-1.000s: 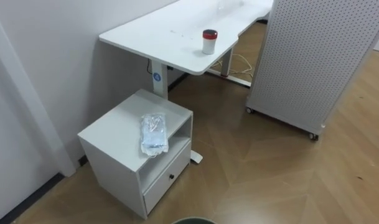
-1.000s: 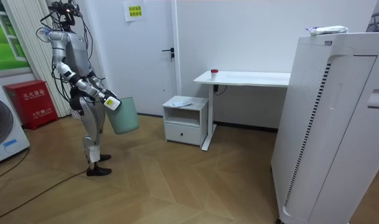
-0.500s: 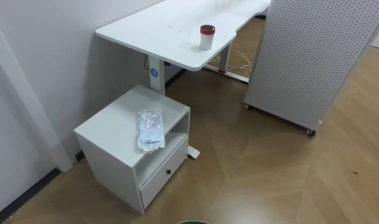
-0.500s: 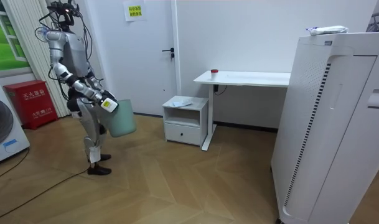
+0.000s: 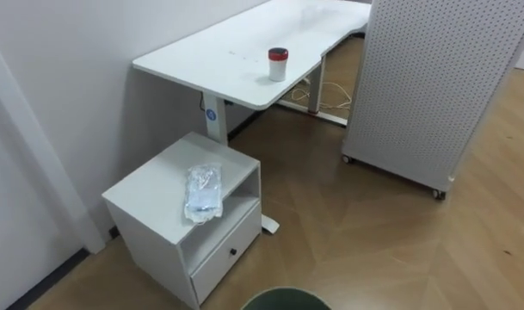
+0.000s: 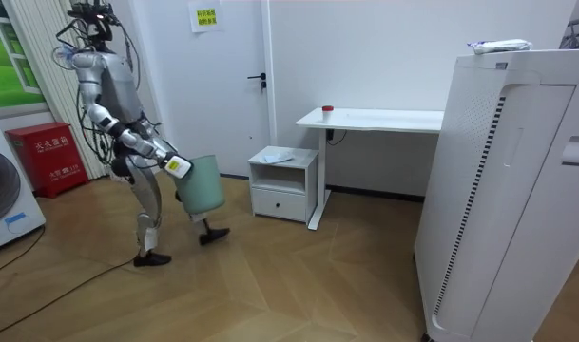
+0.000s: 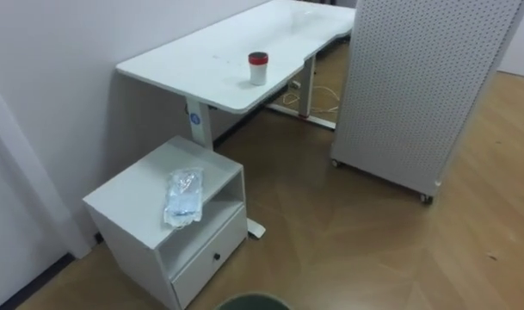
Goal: Pick garbage
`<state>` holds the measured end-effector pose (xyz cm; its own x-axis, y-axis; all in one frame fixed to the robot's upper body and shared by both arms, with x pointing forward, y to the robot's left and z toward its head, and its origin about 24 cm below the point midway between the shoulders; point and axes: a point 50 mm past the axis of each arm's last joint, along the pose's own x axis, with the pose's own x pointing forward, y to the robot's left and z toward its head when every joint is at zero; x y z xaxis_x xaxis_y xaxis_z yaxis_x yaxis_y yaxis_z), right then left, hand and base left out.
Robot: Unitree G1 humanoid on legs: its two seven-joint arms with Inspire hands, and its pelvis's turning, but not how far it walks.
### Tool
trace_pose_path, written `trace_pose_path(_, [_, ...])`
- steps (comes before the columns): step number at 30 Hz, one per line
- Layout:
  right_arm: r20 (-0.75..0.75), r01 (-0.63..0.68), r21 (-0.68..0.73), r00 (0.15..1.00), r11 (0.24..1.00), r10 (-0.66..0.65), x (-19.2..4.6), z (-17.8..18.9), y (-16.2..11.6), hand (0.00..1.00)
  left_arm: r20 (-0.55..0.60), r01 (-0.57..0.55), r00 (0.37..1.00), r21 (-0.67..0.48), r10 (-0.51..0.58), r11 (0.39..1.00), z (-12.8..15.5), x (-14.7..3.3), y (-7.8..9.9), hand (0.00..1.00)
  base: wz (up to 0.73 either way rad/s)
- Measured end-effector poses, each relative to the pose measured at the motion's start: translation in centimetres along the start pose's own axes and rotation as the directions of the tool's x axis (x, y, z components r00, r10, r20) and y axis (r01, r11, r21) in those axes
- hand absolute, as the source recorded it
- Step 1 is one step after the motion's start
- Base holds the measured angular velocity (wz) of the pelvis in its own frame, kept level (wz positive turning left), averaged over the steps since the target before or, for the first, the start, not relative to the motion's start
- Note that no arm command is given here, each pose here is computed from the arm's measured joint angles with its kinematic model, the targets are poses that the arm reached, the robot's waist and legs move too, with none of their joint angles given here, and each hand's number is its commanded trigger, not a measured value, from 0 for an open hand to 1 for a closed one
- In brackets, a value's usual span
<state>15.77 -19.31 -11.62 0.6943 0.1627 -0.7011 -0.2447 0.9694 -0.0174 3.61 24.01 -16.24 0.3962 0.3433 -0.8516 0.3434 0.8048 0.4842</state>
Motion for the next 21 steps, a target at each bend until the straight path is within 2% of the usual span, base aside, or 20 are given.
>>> trace_pose_path(3, [0.001, -0.006, 0.004, 1.0, 1.0, 0.006, 0.1, 0.2, 0.2, 1.0, 0.03, 0.003, 1.0, -0.006, -0.003, 1.0, 0.7, 0.2, 0.3, 0.0, -0.24])
trace_pose_path(6, [0.008, 0.0, 0.002, 1.0, 1.0, 0.0, 0.2, 0.4, 0.1, 1.0, 0.104, -0.013, 0.995, -0.013, 0.014, 1.0, 2.8, 0.8, 1.1, 0.0, -0.11])
trace_pose_path(11, [0.044, -0.009, -0.005, 0.999, 1.0, 0.009, 0.8, 1.7, 0.7, 1.0, 0.203, -0.1, 0.973, -0.041, 0.107, 0.994, 6.6, 1.6, 3.1, 0.0, -0.05])
trace_pose_path(14, [0.082, -0.03, -0.024, 0.996, 0.999, 0.032, 1.4, 3.1, 1.1, 1.0, 0.242, -0.124, 0.96, -0.098, 0.144, 0.987, 8.0, 1.7, 3.4, 0.0, -0.07])
trace_pose_path(17, [0.083, -0.053, -0.036, 0.995, 0.998, 0.056, 1.5, 3.1, 1.9, 1.0, 0.265, -0.146, 0.946, -0.17, 0.188, 0.975, 8.8, 1.6, 3.6, 0.0, 0.35])
trace_pose_path(21, [0.075, -0.052, -0.031, 0.996, 0.998, 0.054, 1.5, 2.7, 2.4, 1.0, 0.27, -0.142, 0.945, -0.165, 0.184, 0.976, 8.9, 1.4, 2.9, 0.0, 0.56])
